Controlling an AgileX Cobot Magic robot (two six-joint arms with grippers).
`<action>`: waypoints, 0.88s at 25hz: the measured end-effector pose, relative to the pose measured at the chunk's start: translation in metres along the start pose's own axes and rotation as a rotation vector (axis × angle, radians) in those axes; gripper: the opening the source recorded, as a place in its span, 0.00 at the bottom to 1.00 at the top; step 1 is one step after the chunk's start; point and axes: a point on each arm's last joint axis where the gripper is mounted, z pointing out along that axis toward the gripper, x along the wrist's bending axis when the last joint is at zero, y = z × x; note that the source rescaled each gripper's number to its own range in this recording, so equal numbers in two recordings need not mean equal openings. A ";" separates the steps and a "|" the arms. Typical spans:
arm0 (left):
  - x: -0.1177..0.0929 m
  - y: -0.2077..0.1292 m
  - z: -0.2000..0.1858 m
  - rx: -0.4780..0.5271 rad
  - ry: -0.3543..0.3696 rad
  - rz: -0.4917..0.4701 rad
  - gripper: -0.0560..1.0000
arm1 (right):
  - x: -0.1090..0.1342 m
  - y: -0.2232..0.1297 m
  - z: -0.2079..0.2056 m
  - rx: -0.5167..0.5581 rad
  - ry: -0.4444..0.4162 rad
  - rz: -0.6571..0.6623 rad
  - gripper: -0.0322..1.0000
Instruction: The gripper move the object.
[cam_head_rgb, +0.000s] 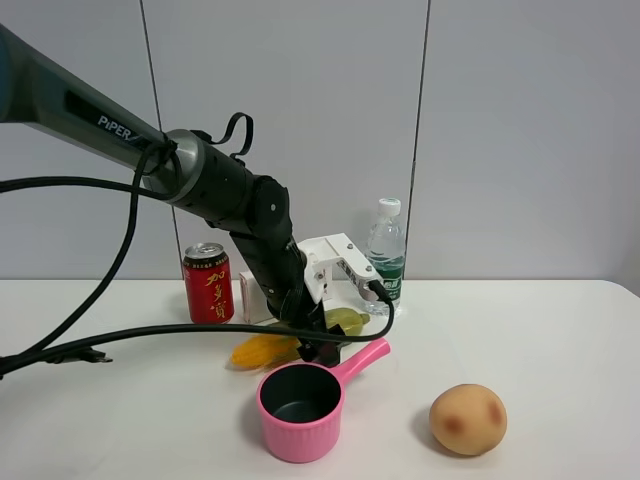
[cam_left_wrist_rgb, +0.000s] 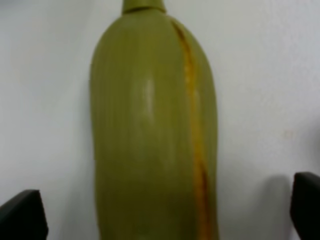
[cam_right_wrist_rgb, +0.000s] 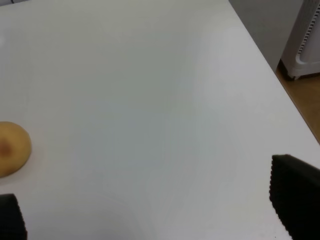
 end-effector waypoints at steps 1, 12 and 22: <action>0.000 0.000 0.000 0.000 0.000 0.000 0.99 | 0.000 0.000 0.000 0.000 0.000 0.000 1.00; 0.007 0.010 -0.036 0.023 0.011 0.042 0.99 | 0.000 0.000 0.000 0.000 0.000 0.000 1.00; 0.017 0.030 -0.120 0.007 0.042 0.001 0.99 | 0.000 0.000 0.000 0.000 0.000 0.000 1.00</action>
